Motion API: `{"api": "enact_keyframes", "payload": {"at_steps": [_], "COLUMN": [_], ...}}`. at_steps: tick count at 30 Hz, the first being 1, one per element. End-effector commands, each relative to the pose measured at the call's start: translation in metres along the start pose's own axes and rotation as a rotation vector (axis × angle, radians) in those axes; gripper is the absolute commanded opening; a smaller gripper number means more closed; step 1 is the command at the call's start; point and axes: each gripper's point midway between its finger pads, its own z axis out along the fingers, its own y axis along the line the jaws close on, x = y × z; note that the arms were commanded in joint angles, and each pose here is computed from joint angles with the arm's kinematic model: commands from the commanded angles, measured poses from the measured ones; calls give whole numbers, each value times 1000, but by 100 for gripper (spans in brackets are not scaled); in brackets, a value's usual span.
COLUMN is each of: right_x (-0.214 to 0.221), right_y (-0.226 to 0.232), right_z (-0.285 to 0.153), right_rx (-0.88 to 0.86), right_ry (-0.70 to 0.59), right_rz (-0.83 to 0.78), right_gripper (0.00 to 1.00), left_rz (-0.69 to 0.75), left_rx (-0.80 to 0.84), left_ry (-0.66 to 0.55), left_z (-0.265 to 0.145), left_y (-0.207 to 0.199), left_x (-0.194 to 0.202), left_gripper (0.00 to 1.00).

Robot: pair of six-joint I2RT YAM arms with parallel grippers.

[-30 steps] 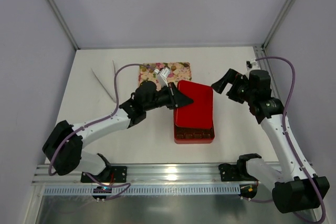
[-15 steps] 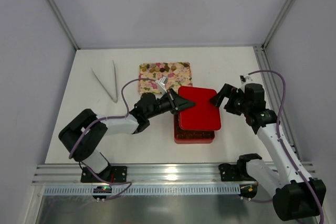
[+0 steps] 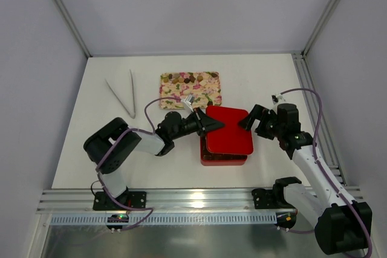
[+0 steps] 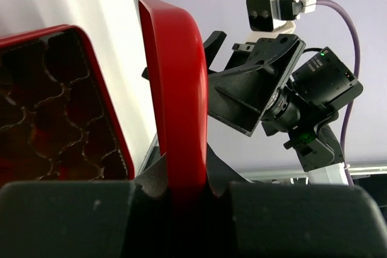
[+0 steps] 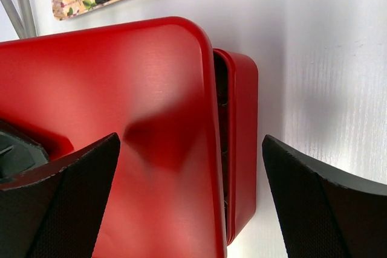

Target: Pack the chocolate

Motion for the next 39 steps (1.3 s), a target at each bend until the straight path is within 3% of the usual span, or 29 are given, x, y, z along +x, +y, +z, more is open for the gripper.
{"api": "enact_keyframes", "payload": {"at_steps": [1, 29, 39], "right_x": [-5, 19, 23], "right_y": [5, 4, 4], "right_z": [3, 16, 19], "right_rx": [-37, -52, -48], "right_ry": [-40, 9, 21], "right_rz": [-12, 9, 8], "right_gripper": [100, 100, 99], "left_rz": [5, -86, -89], "left_rx": [79, 99, 107], "left_ry": [1, 19, 15], "left_z": [-6, -16, -22], "left_y": [-9, 27, 22], "left_x": [-1, 2, -2], "left_gripper": [0, 2, 21]}}
